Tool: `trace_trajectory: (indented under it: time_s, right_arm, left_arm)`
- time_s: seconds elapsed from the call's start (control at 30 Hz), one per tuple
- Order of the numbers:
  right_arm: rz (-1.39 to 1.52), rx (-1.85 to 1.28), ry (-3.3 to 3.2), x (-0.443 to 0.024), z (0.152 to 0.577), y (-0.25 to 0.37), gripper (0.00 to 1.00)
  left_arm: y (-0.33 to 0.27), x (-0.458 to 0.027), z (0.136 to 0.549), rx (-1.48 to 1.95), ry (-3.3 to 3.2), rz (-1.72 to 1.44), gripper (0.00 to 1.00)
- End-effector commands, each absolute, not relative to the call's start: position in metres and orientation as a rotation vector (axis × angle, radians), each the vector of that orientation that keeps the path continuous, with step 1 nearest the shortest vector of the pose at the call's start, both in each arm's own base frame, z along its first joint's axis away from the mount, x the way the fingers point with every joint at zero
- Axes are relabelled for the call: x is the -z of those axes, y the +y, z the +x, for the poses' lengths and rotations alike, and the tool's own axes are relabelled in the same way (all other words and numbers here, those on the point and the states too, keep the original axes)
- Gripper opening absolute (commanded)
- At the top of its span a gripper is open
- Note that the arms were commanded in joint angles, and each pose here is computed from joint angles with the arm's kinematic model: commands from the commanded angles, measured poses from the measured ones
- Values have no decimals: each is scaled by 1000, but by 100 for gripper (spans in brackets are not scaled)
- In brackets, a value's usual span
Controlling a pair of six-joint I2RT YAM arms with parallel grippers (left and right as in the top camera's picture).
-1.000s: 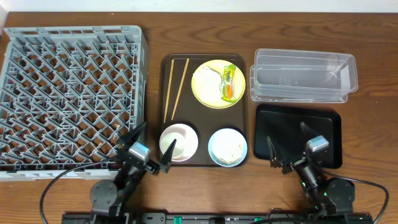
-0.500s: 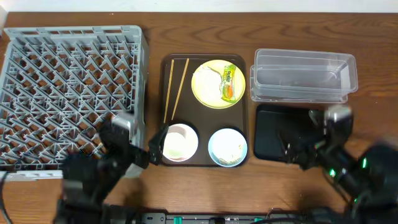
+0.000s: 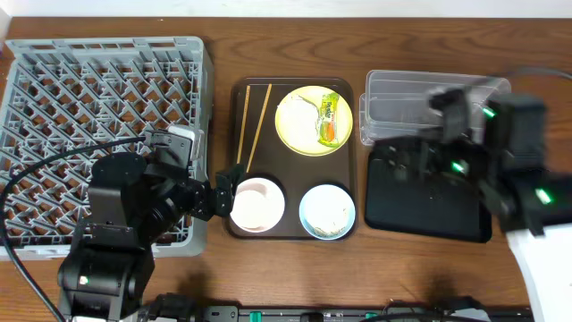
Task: Sort waste into correct bins and load items into the dishwasher
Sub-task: 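Grasp the white tissue with the right gripper, drop it in the clear bin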
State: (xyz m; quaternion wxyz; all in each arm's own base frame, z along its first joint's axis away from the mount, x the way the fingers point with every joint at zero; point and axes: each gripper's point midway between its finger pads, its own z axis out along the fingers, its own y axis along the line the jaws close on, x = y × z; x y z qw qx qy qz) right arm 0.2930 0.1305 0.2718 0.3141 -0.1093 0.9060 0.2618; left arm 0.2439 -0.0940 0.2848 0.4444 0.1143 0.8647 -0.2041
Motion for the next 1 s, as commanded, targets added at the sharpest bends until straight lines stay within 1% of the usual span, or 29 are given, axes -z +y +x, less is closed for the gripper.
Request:
trace_trajectory:
  time_s: [0.0, 0.17, 0.2, 0.3, 0.37, 0.47, 0.6, 0.73, 0.8, 0.83, 0.87, 0.93, 0.97]
  right_arm:
    - [-381, -610, 2444, -259, 315, 159, 99]
    - [-451, -383, 2504, -230, 369, 195, 99]
    - [-451, -358, 2509, -222, 379, 201, 96]
    - [-462, -356, 2516, -189, 407, 222, 95]
    - [-467, -357, 2514, -169, 423, 231, 98]
    - [-465, -352, 2511, -134, 446, 242, 96]
    - [-480, -356, 2549, -85, 459, 253, 86]
    - [-572, -329, 2592, -41, 455, 264, 82]
    - [-624, -320, 2605, -25, 450, 269, 75]
    - [-650, -317, 2604, -21, 448, 273, 70]
    - [-680, -313, 2596, -21, 447, 275, 61]
    - [-735, -307, 2568, -27, 445, 280, 35]
    - [-735, -308, 2555, -35, 446, 280, 29]
  left_arm:
    - [-94, -292, 242, 504, 2130, 284, 94]
    - [-93, -287, 240, 506, 2151, 281, 94]
    - [-93, -287, 240, 506, 2153, 281, 94]
    - [-93, -287, 240, 506, 2153, 281, 94]
    - [-93, -287, 240, 506, 2153, 281, 94]
    - [-93, -287, 240, 506, 2153, 281, 94]
    - [-93, -287, 240, 506, 2153, 281, 94]
    - [-93, -287, 240, 506, 2153, 281, 94]
    - [-93, -287, 240, 506, 2153, 281, 94]
    - [-93, -287, 240, 506, 2153, 281, 94]
    - [-93, -287, 240, 506, 2153, 281, 94]
    - [-93, -287, 240, 506, 2153, 281, 94]
    - [-93, -287, 240, 506, 2153, 281, 94]
